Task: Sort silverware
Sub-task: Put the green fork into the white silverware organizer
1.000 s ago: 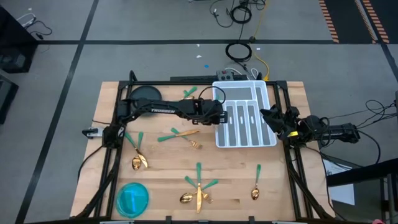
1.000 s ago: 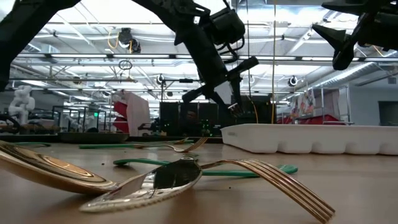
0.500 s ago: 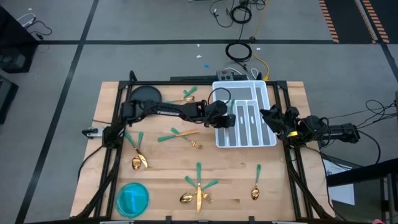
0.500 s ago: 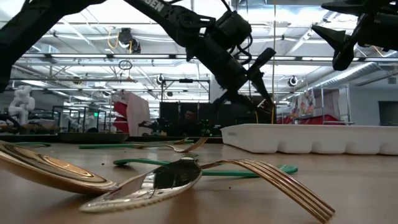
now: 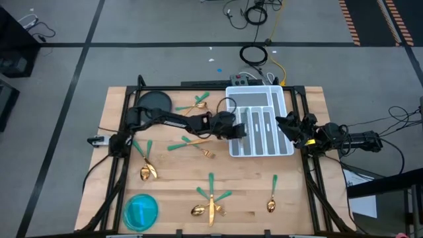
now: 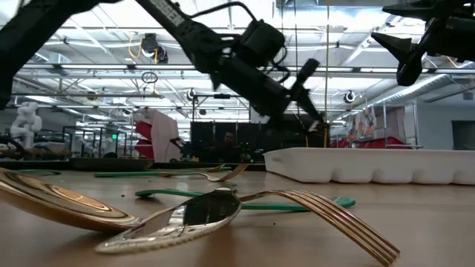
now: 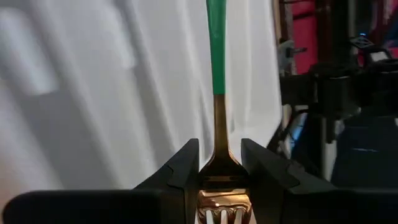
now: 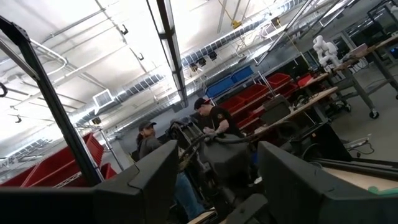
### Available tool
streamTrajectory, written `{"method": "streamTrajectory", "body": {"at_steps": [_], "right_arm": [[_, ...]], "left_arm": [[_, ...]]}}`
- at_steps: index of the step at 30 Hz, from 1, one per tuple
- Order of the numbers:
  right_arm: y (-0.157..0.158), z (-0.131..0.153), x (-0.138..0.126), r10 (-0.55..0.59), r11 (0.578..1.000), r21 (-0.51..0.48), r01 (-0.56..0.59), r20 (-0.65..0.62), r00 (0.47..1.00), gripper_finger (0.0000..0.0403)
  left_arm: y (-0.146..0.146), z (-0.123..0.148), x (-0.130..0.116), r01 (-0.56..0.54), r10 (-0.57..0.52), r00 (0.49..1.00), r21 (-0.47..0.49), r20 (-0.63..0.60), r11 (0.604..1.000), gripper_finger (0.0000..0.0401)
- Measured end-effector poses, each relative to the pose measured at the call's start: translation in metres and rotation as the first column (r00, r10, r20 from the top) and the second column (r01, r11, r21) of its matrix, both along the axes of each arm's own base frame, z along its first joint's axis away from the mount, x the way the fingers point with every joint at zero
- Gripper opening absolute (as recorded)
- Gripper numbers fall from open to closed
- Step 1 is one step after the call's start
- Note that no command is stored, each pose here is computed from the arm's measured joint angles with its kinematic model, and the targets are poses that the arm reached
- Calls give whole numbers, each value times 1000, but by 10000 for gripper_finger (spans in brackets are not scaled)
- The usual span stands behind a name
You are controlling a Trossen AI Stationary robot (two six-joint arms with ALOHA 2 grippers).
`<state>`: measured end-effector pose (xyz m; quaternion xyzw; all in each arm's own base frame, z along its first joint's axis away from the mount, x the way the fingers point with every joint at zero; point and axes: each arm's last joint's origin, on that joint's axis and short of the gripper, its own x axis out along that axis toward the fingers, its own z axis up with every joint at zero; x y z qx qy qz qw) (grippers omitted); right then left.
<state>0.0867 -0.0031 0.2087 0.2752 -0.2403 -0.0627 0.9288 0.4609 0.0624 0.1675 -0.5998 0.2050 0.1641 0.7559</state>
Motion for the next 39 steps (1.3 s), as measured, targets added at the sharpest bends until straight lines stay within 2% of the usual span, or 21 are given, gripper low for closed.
{"method": "streamTrajectory", "body": {"at_steps": [3, 6, 10, 16, 24, 31, 35, 39], "right_arm": [[0, 0, 0, -3, 1000, -4, 3, -3, 1000, 215], [0, 0, 0, -5, 1000, -8, 5, -6, 1000, 215], [0, 0, 0, -5, 1000, -9, 5, -6, 1000, 215], [0, 0, 0, -4, 1000, -2, 4, -5, 1000, 215], [0, 0, 0, -9, 1000, -8, 9, -8, 1000, 215], [0, -2, 1, -11, 1000, -13, 11, -22, 1000, 215], [0, -3, 1, -12, 1000, -10, 12, -33, 999, 215], [0, -3, 2, -11, 1000, -10, 11, -37, 999, 215]], "left_arm": [[0, 15, -21, -54, 53, 998, 32, 42, 998, 106], [2, 18, -34, -84, 74, 980, 47, 185, 995, 106], [3, -1, -45, -121, 119, 939, -13, 322, 993, 106], [-1, -27, -68, -159, 180, 901, -86, 395, 984, 106], [-4, -42, -71, -141, 161, 945, -89, 283, 986, 106], [1, -39, -55, -107, 125, 942, -75, 312, 991, 106], [3, -40, -49, -103, 118, 971, -79, 207, 991, 106], [3, -43, -50, -104, 115, 977, -75, 177, 992, 106]]}}
